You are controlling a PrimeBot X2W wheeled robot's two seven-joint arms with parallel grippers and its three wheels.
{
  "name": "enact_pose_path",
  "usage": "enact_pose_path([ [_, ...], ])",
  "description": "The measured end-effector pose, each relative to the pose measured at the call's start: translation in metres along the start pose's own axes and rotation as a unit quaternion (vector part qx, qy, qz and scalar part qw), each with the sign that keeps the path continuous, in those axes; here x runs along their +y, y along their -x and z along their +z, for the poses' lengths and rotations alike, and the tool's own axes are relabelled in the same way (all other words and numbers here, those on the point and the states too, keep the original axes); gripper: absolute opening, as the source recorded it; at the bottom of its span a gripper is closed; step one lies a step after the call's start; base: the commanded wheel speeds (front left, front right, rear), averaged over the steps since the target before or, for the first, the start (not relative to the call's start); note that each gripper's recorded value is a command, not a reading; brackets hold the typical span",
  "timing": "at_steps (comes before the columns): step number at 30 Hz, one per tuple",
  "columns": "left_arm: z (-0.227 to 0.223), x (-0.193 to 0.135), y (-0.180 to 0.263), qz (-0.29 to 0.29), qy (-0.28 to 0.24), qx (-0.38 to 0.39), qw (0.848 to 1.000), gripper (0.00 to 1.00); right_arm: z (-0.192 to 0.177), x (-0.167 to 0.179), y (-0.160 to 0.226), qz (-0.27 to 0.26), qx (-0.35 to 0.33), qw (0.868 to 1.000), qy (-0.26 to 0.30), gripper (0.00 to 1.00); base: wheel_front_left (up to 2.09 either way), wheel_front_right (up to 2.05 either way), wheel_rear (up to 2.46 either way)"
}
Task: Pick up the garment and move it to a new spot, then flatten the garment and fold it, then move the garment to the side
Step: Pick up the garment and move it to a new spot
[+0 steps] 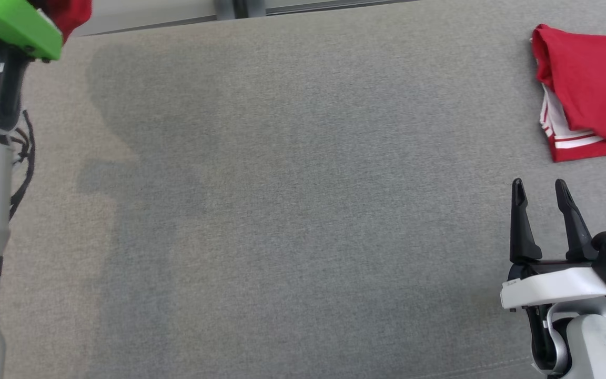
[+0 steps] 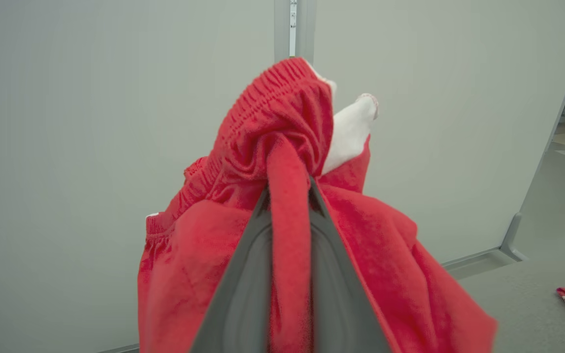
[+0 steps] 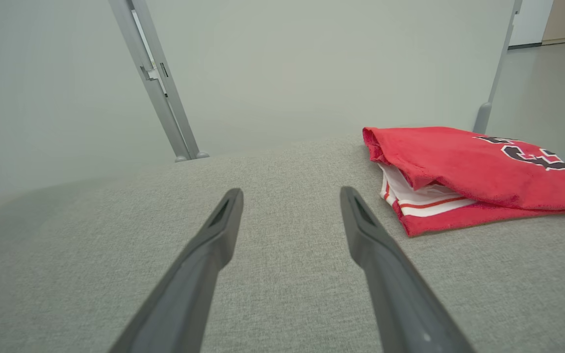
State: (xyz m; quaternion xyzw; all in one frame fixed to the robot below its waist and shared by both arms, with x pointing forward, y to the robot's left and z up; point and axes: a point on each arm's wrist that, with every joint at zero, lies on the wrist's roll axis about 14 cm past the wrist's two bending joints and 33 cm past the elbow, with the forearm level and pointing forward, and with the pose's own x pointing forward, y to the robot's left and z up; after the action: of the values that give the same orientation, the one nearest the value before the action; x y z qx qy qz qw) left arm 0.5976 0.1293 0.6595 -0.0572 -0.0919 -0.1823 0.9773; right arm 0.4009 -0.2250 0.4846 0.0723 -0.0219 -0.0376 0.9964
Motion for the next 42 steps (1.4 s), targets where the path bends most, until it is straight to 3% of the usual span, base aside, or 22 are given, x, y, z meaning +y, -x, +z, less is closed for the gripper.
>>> enact_pose_path([
  [7, 0.013, -0.113, -0.017, -0.126, 0.016, -0.035, 0.991, 0.0, 0.013, -0.022, 0.018, -0.035, -0.012, 0.999, -0.001, 1.0, 0.0, 0.0, 0.0],
  [15, -0.058, -0.216, 0.008, -0.226, 0.064, 0.043, 0.971, 0.0, 0.024, -0.042, 0.038, -0.069, -0.024, 0.997, -0.004, 1.0, 0.0, 0.0, 0.0],
  [22, -0.135, -0.264, 0.054, -0.261, 0.099, 0.131, 0.951, 0.0, 0.029, -0.052, 0.049, -0.086, -0.029, 0.996, -0.004, 1.0, 0.0, 0.0, 0.0],
  [27, -0.182, -0.271, 0.088, -0.25, 0.115, 0.186, 0.943, 0.0, 0.025, -0.052, 0.049, -0.087, -0.023, 0.996, -0.008, 1.0, 0.0, 0.0, 0.0],
  [28, -0.189, -0.271, 0.094, -0.248, 0.113, 0.194, 0.942, 0.08, 0.024, -0.051, 0.049, -0.085, -0.021, 0.996, -0.01, 1.0, 0.0, 0.0, 0.0],
  [29, -0.196, -0.271, 0.1, -0.249, 0.108, 0.204, 0.941, 0.94, 0.023, -0.05, 0.048, -0.084, -0.02, 0.996, -0.01, 1.0, 0.0, 0.0, 0.0],
  [30, -0.201, -0.27, 0.103, -0.246, 0.105, 0.21, 0.94, 1.0, 0.022, -0.049, 0.048, -0.082, -0.02, 0.996, -0.011, 1.0, 0.0, 0.0, 0.0],
  [38, -0.184, -0.259, 0.101, -0.228, 0.099, 0.168, 0.954, 1.0, 0.022, -0.037, 0.044, -0.064, -0.022, 0.998, -0.014, 1.0, 0.0, 0.0, 0.0],
  [42, -0.168, -0.235, 0.097, -0.2, 0.081, 0.139, 0.966, 1.0, 0.024, -0.028, 0.044, -0.049, -0.025, 0.998, -0.015, 1.0, 0.0, 0.0, 0.0],
])
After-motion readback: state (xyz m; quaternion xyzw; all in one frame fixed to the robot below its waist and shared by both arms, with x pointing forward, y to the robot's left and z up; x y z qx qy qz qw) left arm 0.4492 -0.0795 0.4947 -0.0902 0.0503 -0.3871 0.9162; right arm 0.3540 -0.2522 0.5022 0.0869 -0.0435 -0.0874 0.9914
